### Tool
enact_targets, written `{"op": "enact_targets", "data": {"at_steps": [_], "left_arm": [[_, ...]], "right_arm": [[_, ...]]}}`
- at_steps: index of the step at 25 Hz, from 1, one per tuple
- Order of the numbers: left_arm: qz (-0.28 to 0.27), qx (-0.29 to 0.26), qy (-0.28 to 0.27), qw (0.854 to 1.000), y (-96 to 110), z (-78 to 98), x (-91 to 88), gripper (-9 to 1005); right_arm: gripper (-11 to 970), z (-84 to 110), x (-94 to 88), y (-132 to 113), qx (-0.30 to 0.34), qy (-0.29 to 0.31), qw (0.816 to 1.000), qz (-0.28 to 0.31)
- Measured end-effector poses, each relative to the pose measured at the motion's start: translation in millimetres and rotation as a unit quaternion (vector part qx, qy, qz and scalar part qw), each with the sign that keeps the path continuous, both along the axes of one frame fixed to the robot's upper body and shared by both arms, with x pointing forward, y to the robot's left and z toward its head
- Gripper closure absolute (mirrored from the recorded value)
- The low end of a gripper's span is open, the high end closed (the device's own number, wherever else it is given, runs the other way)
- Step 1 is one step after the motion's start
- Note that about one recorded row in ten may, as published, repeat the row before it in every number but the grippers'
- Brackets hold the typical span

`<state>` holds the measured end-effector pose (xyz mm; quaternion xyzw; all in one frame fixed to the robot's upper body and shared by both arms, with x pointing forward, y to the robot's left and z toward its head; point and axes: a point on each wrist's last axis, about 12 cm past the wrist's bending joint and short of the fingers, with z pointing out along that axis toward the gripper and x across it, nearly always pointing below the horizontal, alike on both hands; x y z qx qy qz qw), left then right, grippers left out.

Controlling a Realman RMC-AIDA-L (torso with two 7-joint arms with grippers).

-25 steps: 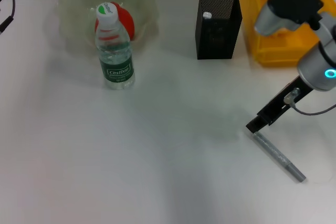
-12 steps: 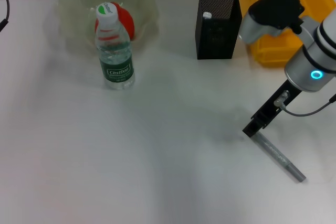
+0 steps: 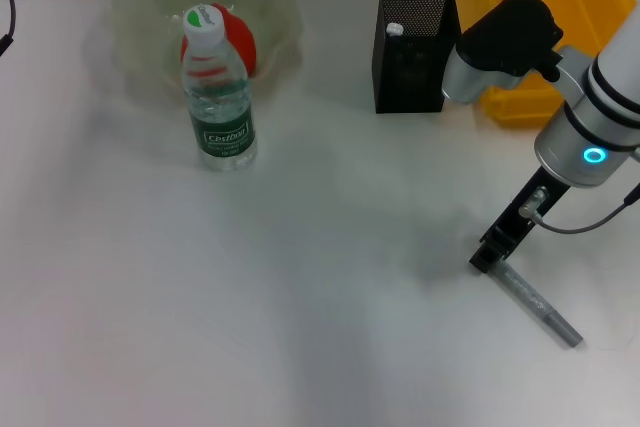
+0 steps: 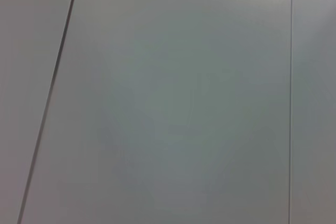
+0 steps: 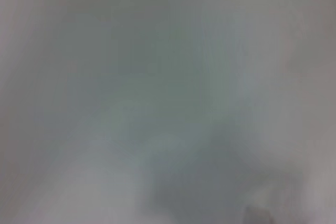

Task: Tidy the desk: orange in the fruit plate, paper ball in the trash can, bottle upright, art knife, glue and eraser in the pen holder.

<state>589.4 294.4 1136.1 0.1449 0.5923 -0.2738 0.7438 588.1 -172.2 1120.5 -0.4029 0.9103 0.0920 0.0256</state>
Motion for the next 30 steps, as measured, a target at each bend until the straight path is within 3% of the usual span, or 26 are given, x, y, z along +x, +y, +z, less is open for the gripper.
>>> {"op": "enact_targets", "data": {"at_steps": [13, 17, 21, 22, 23, 24, 25, 27, 28, 30], "left_arm": [[-0.001, -0.001, -0.002, 1.000, 2.2, -1.4, -4.0, 267], [0.000, -0.001, -0.003, 1.000, 3.3, -1.2, -4.9, 267], [0.000, -0.001, -0.004, 1.000, 3.9, -1.3, -6.0, 267], [0.001, -0.002, -0.004, 1.000, 4.2, -1.4, -6.1, 267], [0.001, -0.002, -0.004, 1.000, 4.3, -1.3, -6.1, 267], [0.001, -0.002, -0.004, 1.000, 4.3, -1.3, -6.1, 267], [0.002, -0.002, -0.004, 1.000, 4.5, -1.2, -6.1, 267], [0.002, -0.002, -0.004, 1.000, 4.9, -1.1, -6.1, 266], [0.004, -0.003, -0.006, 1.000, 5.5, -0.3, -5.4, 266], [0.006, -0.004, -0.006, 1.000, 5.9, 0.2, -4.9, 266]], "right_arm": [[657, -2.1, -1.7, -1.8, -0.001, 0.009, 1.000, -0.003], [778, 3.3, -1.4, -7.9, 0.014, 0.001, 1.000, -0.008], [809, 28.1, 0.9, -36.2, 0.118, -0.030, 0.992, -0.045], [809, 34.2, 0.6, -45.4, 0.165, -0.036, 0.984, -0.052], [809, 44.3, 0.7, -68.3, 0.270, -0.057, 0.958, -0.079], [808, 44.3, 0.7, -68.3, 0.270, -0.057, 0.958, -0.079], [808, 46.9, 0.9, -78.9, 0.322, -0.069, 0.940, -0.092], [809, 48.5, 0.1, -101.6, 0.427, -0.099, 0.891, -0.122], [810, 43.3, -0.4, -117.3, 0.506, -0.133, 0.839, -0.150], [811, 35.6, 0.0, -123.3, 0.554, -0.176, 0.795, -0.171]]}}
